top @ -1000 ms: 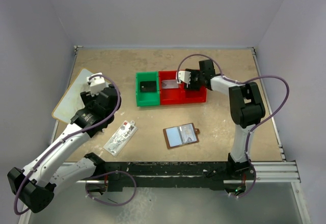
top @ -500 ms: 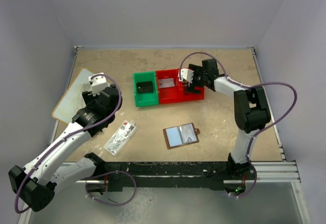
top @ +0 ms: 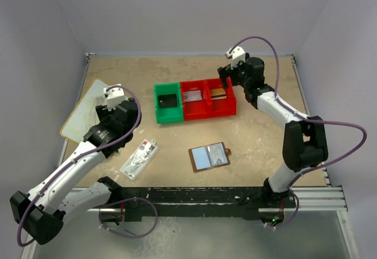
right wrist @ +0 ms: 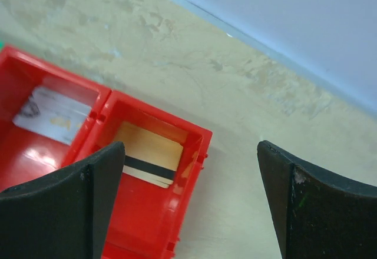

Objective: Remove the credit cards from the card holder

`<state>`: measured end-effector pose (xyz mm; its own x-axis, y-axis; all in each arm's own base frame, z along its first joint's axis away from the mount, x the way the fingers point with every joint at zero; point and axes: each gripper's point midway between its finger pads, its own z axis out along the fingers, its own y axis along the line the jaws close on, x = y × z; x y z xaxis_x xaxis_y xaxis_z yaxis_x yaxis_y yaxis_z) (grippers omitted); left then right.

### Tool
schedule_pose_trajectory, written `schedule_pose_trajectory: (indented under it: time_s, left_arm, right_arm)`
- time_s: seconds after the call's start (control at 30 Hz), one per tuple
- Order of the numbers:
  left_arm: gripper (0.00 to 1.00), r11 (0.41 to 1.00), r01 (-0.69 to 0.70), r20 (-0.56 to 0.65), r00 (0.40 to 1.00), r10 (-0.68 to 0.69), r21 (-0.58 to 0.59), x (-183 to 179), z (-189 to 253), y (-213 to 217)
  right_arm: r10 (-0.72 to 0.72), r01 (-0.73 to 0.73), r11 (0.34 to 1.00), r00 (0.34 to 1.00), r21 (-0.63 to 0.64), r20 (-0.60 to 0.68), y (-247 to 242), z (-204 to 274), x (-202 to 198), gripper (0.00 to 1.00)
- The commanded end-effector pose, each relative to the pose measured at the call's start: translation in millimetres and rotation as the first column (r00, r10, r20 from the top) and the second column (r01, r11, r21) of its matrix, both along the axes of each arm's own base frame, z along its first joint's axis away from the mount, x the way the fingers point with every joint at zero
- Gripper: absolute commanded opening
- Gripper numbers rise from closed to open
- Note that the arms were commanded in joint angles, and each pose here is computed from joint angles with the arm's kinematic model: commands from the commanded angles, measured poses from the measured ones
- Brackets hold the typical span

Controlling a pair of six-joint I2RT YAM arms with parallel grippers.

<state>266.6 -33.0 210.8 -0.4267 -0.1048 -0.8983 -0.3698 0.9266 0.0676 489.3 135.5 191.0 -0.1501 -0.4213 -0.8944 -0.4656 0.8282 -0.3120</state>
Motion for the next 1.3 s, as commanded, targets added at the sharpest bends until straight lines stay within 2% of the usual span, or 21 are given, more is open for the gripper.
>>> schedule_pose_trajectory:
  time_s: [0.0, 0.1, 0.13, 0.3, 0.53, 0.77, 0.9, 1.0, 1.13, 1.2, 1.27]
  left_arm:
    - [0.77, 1.000, 0.005, 0.026, 1.000, -0.005, -0.014, 4, 8, -2]
    - [0.77, 1.000, 0.007, 0.020, 1.000, -0.007, -0.009, 4, 7, -2]
    - [0.77, 1.000, 0.007, 0.022, 1.000, -0.007, -0.010, 4, 7, -2]
    - [0.77, 1.000, 0.004, 0.014, 1.000, -0.004, -0.003, 4, 6, -1]
    - [0.74, 1.000, 0.026, -0.004, 1.000, -0.026, -0.008, 5, 2, -6]
    - [0.73, 0.999, 0.037, -0.023, 0.999, -0.037, -0.002, 7, -2, -9]
    - [0.73, 0.999, 0.040, -0.034, 0.999, -0.040, 0.001, 7, -6, -10]
    - [0.73, 0.998, 0.056, -0.050, 0.997, -0.056, -0.001, 9, -9, -14]
    - [0.72, 0.996, 0.093, -0.081, 0.992, -0.094, -0.009, 11, -16, -22]
    - [0.71, 0.987, 0.159, -0.109, 0.981, -0.160, -0.026, 13, -22, -33]
    - [0.68, 0.956, 0.281, -0.124, 0.949, -0.291, -0.088, 14, -30, -57]
  right_arm:
    - [-0.138, 0.226, 0.920, 0.952, 0.321, -0.274, 7, -10, -6, 0.87]
    - [-0.103, 0.246, 0.882, 0.933, 0.403, -0.345, 17, -24, -20, 0.55]
    - [-0.110, 0.267, 0.872, 0.923, 0.409, -0.369, 16, -28, -24, 0.49]
    - [-0.147, 0.331, 0.848, 0.896, 0.413, -0.419, 10, -38, -38, 0.35]
    - [-0.185, 0.396, 0.806, 0.875, 0.440, -0.448, -1, -44, -74, 0.33]
    - [-0.134, 0.373, 0.796, 0.877, 0.477, -0.461, -2, -48, -120, 0.32]
    - [-0.043, 0.321, 0.769, 0.888, 0.553, -0.457, 9, -43, -147, 0.39]
    - [0.050, 0.306, 0.755, 0.854, 0.579, -0.518, 20, -61, -177, 0.41]
    - [0.184, 0.299, 0.691, 0.807, 0.658, -0.561, 36, -74, -215, 0.45]
    - [0.202, 0.332, 0.676, 0.775, 0.658, -0.599, 40, -85, -229, 0.49]
    - [0.173, 0.387, 0.688, 0.734, 0.614, -0.657, 41, -102, -241, 0.50]
